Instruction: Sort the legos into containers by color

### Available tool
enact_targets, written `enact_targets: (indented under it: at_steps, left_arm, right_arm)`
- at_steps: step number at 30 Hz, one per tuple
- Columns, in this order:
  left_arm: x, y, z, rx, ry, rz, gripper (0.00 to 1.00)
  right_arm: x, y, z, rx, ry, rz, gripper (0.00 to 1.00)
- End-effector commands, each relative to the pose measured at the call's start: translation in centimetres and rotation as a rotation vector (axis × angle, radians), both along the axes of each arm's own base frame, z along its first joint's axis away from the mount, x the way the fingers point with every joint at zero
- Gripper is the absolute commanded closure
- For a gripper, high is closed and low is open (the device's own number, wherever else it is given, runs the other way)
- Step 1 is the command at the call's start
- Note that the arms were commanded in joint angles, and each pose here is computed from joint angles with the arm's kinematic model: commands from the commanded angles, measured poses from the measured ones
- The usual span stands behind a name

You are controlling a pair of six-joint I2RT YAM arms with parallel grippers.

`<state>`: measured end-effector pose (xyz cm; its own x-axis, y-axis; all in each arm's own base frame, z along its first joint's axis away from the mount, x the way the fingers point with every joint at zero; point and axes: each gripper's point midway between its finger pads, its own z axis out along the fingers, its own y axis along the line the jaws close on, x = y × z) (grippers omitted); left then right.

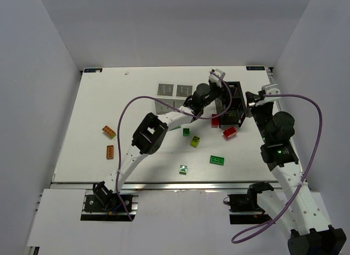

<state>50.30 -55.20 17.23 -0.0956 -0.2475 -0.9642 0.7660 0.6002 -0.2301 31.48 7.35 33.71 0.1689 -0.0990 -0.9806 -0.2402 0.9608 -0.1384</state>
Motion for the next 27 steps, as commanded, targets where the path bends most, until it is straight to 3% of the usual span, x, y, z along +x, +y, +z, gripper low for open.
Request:
enact_targets:
  at_steps: [1,4,9,12,13,15,16,18,22,23,24,27]
  left_arm:
    - [-1.3,-0.2,7.5,-0.064,-0.078,-0.012,0.38]
    - [-1.8,0.2,8.8,-0.069,-0.087,-0.016,0.40]
    - [-3.8,2.7,13.0,-0.008,-0.110,-0.003,0.57]
    - [-5.3,6.7,15.5,0.058,-0.096,0.060,0.64]
    - [-6.6,10.5,16.5,0.087,-0.056,0.121,0.67]
    - [-7.6,12.9,16.6,0.099,-0.008,0.144,0.68]
    - [-8.7,15.3,16.4,0.124,0.039,0.159,0.67]
    - [-9.9,17.4,15.6,0.109,0.160,0.173,0.56]
    - [-15.2,20.9,12.1,0.173,0.359,0.077,0.34]
    - [-17.3,22.2,11.2,0.176,0.373,0.058,0.32]
    - [-18.6,22.7,11.4,0.161,0.358,0.027,0.31]
    - [-21.1,26.3,10.8,0.155,0.308,0.075,0.18]
  right_arm:
    - [0.0,-0.2,0.9,0.012,-0.033,-0.015,1.00]
    - [0.0,-0.2,0.9,0.008,-0.032,-0.015,1.00]
    - [0.1,0.1,0.2,-0.016,-0.002,0.007,0.96]
    - [-0.1,0.7,0.2,-0.035,-0.001,0.047,0.80]
    - [-0.7,1.2,0.2,-0.070,-0.014,0.089,0.64]
    - [-1.3,1.8,0.0,-0.107,-0.030,0.129,0.47]
    - [-1.8,2.6,-0.6,-0.167,-0.036,0.189,0.29]
    - [-2.4,3.5,-1.1,-0.220,-0.038,0.254,0.12]
    - [-3.5,7.2,-4.4,-0.347,0.046,0.530,0.11]
    - [-3.6,7.8,-7.0,-0.426,0.128,0.617,0.11]
    - [-5.3,9.5,-8.1,-0.466,0.121,0.785,0.11]
    - [-8.2,10.8,-12.0,-0.670,0.064,1.042,0.11]
